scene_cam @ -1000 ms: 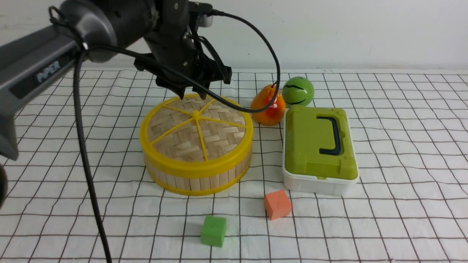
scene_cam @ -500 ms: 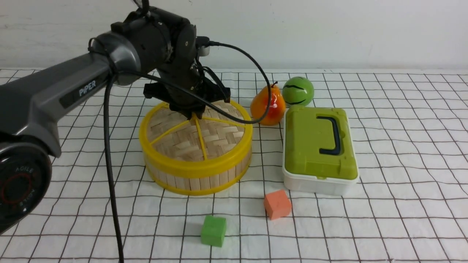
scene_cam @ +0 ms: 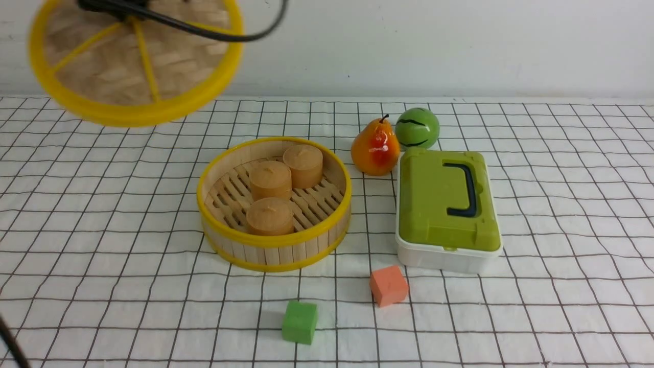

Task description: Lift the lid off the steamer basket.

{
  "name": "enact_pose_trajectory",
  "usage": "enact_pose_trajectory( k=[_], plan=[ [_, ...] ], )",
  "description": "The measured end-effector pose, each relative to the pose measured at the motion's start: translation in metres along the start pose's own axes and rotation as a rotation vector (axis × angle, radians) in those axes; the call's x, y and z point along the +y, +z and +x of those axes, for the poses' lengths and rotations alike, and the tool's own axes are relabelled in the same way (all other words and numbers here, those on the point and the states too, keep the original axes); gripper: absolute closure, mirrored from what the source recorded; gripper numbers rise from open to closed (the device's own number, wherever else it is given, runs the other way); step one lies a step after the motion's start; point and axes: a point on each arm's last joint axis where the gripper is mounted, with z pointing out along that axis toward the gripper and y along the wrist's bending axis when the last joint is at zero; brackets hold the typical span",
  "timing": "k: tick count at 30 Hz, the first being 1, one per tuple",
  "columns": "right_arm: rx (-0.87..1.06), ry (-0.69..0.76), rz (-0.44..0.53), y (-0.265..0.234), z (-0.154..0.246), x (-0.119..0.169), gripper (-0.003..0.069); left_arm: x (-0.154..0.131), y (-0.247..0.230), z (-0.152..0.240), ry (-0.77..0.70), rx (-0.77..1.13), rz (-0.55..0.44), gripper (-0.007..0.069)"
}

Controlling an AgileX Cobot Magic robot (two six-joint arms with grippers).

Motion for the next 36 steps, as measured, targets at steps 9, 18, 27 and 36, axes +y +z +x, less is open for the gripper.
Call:
enact_pose_trajectory(
  k=[9, 18, 27, 36],
  plan=[
    [0.000, 0.000, 0.000, 0.000, 0.000, 0.000, 0.0419, 0.054, 0.121, 0.091, -0.212, 0.286, -0.039, 0.0520],
    [0.000, 0.000, 0.000, 0.000, 0.000, 0.000, 0.0419, 0.053, 0.182, 0.132, -0.228, 0.363, -0.030, 0.0382],
    [0.000, 0.000, 0.000, 0.000, 0.000, 0.000, 0.0419, 0.061, 0.081, 0.077, -0.212, 0.178, 0.097, 0.0388],
    [0.000, 0.000, 0.000, 0.000, 0.000, 0.000, 0.0419, 0.082, -0.167, 0.061, -0.168, -0.380, 0.376, 0.0638]
  ],
)
